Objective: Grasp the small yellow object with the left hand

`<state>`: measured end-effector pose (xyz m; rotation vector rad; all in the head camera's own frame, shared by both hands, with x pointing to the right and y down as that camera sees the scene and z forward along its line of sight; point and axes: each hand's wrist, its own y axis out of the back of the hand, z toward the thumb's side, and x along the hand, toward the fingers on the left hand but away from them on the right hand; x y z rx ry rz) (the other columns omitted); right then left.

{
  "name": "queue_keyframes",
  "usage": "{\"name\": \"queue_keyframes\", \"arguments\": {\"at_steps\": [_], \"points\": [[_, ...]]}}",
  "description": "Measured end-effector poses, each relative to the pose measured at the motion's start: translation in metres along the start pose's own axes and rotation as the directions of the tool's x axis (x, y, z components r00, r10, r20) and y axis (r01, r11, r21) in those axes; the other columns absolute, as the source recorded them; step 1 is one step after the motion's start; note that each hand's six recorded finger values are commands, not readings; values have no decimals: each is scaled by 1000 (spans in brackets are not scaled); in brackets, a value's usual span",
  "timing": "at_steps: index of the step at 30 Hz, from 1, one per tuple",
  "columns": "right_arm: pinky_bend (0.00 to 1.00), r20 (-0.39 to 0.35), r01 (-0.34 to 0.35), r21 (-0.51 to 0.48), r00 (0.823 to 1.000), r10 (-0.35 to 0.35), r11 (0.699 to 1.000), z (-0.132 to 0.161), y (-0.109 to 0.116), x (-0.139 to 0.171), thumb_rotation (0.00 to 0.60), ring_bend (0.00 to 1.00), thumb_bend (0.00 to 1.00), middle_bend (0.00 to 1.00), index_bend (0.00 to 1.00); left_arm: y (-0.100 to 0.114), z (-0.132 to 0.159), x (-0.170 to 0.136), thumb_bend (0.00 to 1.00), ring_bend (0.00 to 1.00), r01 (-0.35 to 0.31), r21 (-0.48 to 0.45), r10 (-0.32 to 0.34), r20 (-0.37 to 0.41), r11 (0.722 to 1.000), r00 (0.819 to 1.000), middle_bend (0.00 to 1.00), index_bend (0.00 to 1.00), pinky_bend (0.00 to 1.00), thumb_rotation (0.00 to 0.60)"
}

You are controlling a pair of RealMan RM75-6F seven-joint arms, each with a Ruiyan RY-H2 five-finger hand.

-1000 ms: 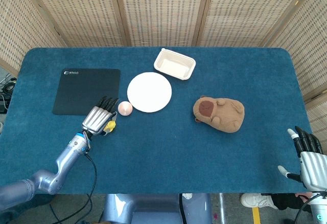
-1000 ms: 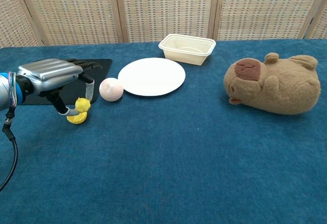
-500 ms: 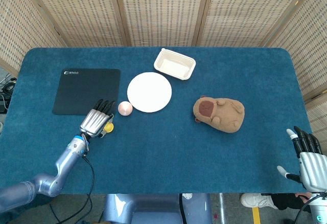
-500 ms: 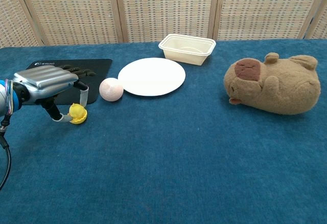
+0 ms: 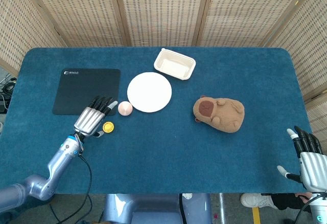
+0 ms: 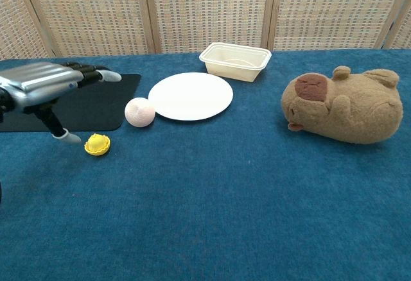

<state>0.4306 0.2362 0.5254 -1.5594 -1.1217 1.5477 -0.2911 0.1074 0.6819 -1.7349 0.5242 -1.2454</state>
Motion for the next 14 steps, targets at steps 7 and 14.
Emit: {"name": "queue_keyframes", "arguments": {"at_steps": [7, 14], "points": [[0, -13, 0, -4, 1000, 0, 1000, 3, 1, 2, 600, 0, 0, 0, 61, 40, -43, -55, 93, 0, -142, -88, 132, -109, 986, 985, 0, 0, 0, 600], [0, -20, 1, -3, 1000, -1, 1000, 4, 1, 4, 600, 0, 0, 0, 61, 30, -90, -165, 95, 0, -178, -179, 103, -363, 968, 926, 0, 0, 0, 600]]}}
